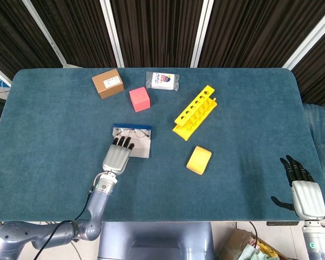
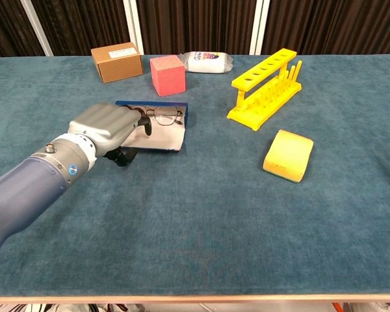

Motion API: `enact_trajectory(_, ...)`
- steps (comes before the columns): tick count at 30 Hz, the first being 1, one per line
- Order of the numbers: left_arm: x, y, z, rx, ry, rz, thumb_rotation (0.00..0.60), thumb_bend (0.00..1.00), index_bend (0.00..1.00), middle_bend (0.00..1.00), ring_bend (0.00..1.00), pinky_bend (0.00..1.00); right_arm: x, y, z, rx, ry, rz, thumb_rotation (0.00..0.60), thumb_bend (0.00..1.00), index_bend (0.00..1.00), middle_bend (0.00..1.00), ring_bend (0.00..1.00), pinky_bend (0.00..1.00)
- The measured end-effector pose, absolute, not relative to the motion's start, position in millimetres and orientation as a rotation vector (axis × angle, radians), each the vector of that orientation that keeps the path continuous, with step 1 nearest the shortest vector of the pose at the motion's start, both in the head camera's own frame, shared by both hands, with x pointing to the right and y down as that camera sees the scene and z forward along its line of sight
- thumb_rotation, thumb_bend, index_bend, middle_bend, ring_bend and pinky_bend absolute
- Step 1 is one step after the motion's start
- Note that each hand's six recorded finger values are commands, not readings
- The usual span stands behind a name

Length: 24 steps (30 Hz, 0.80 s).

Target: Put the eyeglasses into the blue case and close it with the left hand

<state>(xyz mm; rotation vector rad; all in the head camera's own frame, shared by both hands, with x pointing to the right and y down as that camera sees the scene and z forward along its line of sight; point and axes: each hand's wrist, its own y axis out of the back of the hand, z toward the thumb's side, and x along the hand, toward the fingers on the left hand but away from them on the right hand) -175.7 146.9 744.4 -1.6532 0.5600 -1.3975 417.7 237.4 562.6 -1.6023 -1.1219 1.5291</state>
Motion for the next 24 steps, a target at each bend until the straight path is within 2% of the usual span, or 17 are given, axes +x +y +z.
enact_trajectory(24,-159,122,738,-1.619,0.638,-1.366,0.6,0.47,0.36,0.14,0.11,0.19,419,238,562,-1.604,-1.132,1.542,0.6,0.17,0.0,0.0,0.09,0.19)
